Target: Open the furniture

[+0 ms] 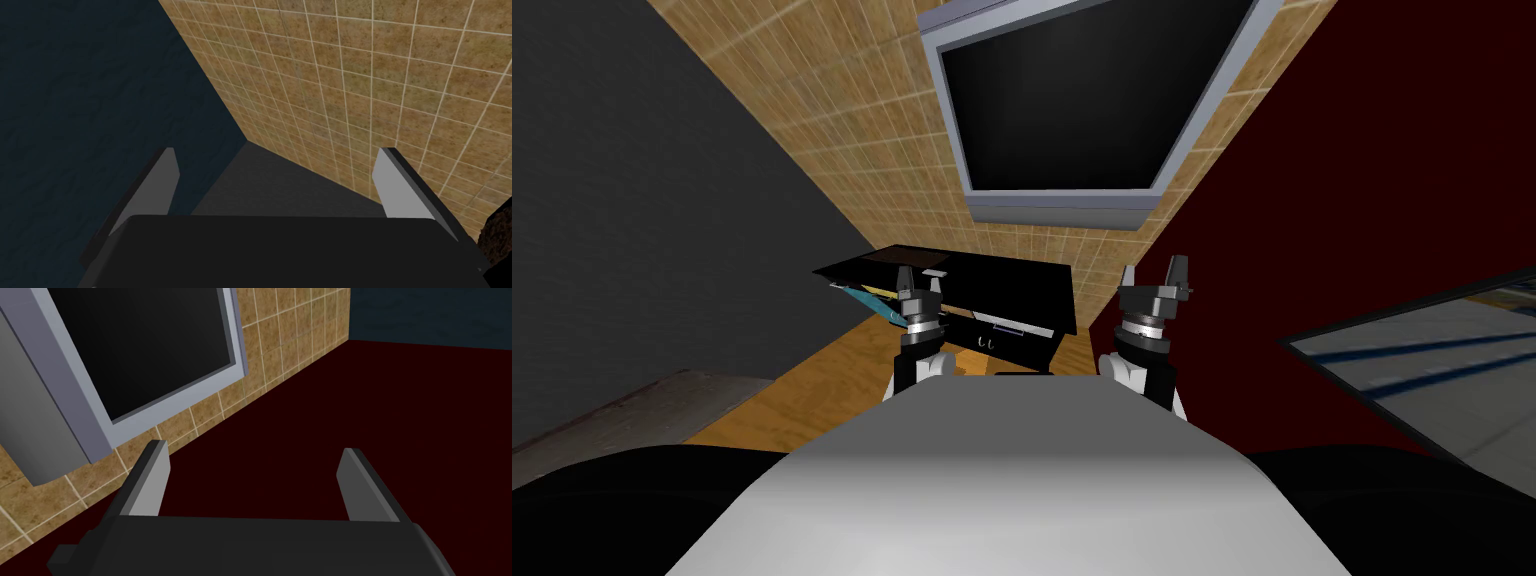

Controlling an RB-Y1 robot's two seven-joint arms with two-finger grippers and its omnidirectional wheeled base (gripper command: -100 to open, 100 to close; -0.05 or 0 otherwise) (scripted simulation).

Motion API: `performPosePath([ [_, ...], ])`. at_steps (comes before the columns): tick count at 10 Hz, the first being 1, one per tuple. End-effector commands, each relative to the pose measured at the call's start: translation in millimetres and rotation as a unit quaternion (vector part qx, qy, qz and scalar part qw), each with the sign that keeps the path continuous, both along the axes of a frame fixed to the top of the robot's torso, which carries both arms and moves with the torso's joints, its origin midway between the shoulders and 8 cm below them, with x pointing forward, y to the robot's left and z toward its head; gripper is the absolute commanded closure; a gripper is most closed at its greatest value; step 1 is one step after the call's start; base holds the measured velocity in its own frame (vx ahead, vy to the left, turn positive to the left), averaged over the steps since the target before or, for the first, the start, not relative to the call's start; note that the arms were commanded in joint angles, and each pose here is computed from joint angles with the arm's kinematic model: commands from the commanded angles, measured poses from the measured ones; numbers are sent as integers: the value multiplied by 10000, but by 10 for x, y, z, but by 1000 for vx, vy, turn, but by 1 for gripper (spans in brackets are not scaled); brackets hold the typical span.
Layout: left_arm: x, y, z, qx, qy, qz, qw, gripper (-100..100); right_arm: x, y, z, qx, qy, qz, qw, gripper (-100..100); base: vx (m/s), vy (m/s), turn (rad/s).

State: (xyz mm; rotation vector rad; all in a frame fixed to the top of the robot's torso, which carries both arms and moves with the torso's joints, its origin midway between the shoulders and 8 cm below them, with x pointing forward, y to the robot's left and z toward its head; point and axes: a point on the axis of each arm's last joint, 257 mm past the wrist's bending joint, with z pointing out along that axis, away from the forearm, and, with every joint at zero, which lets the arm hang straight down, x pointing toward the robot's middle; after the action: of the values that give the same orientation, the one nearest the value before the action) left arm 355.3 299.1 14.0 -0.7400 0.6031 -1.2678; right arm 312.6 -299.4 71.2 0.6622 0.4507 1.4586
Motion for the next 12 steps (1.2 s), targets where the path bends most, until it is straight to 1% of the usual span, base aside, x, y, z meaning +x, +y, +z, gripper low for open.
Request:
performPosePath([
  [1, 0, 0, 0, 0, 0, 0, 10000, 0, 0, 0, 0, 0, 0, 0, 10000, 0, 0, 0, 0],
  [9, -1, 0, 2, 1, -2, 0, 10000, 0, -1, 0, 1, -1, -2, 0, 10000, 0, 0, 0, 0],
  [10, 29, -40, -29, 150, 74, -90, 9998, -100, -1, 0, 2, -1, -2, 0, 10000, 0, 3, -2, -13],
  [12, 83, -93, -102, 330, 215, -211, 9990, -100, 0, 0, -1, 0, 1, 0, 10000, 0, -9, -5, -24],
])
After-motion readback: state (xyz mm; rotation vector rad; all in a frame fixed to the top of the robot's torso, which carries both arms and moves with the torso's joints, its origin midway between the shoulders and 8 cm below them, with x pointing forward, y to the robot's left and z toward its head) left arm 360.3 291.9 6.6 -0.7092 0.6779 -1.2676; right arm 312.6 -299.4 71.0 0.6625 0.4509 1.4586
